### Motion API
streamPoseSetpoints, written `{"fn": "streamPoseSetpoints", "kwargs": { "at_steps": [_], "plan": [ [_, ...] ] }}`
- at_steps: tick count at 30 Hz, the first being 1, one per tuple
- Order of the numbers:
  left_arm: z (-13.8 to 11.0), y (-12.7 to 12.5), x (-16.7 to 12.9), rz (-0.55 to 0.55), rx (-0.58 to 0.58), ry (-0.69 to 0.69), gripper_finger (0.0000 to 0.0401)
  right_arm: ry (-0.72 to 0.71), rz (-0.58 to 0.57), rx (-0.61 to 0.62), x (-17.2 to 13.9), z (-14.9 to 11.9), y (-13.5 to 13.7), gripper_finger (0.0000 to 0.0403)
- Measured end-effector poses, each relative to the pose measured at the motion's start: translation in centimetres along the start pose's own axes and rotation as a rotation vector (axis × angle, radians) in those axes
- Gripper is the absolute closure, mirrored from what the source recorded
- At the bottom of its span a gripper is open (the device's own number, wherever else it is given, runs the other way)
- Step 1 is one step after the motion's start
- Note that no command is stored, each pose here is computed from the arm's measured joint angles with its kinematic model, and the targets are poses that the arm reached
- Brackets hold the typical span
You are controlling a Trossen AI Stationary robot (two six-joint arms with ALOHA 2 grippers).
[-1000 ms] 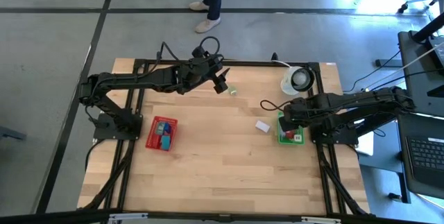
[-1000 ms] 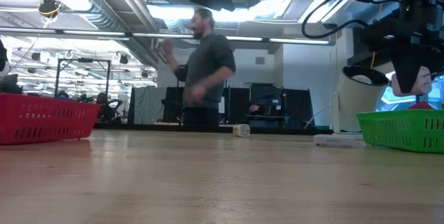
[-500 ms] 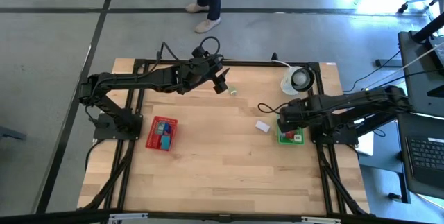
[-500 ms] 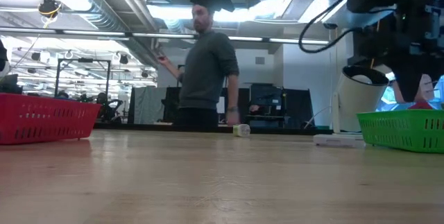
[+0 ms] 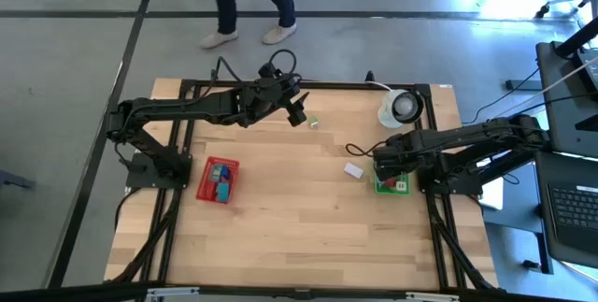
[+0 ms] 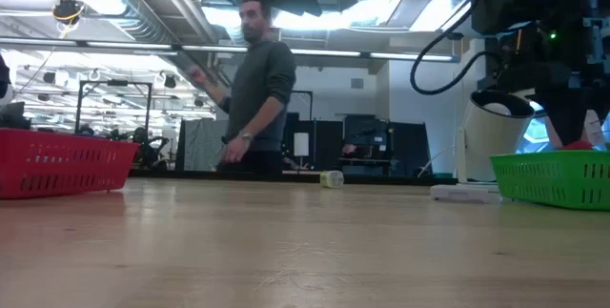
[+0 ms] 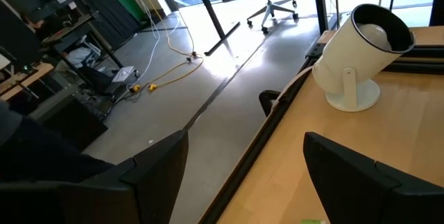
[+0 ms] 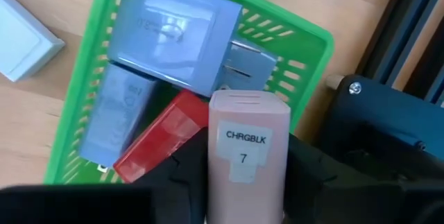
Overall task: Pick & Place Office items
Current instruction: Put the pink charger adapter into the green basket, then put the green charger adapter into the green basket
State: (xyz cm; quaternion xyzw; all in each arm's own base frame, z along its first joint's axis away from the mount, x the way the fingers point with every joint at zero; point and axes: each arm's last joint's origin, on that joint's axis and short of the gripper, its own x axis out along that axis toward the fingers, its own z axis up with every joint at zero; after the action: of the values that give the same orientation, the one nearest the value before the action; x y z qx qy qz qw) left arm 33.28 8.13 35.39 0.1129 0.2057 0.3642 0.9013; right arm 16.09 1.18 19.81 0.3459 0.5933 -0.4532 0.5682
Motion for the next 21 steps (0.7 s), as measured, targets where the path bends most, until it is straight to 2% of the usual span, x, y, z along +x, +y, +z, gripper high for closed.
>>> {"fn": "streamPoseSetpoints", "kwargs": {
  "at_steps": [6, 9, 14, 21],
  "plan": [
    [0.0, 0.0, 0.0, 0.000, 0.000, 0.000, 0.0120, -0.005, -0.007, 0.004, 0.0, 0.0, 0.0, 0.0199],
    [0.0, 0.0, 0.0, 0.000, 0.000, 0.000, 0.0119, -0.007, -0.003, 0.004, 0.1, 0.0, 0.0, 0.0176],
    [0.0, 0.0, 0.0, 0.000, 0.000, 0.000, 0.0119, -0.003, 0.023, -0.001, -0.5, 0.1, 0.2, 0.0163],
    [0.0, 0.0, 0.0, 0.000, 0.000, 0.000, 0.0118, -0.127, 0.106, -0.043, -3.4, 0.9, 1.1, 0.0161]
  ]
}}
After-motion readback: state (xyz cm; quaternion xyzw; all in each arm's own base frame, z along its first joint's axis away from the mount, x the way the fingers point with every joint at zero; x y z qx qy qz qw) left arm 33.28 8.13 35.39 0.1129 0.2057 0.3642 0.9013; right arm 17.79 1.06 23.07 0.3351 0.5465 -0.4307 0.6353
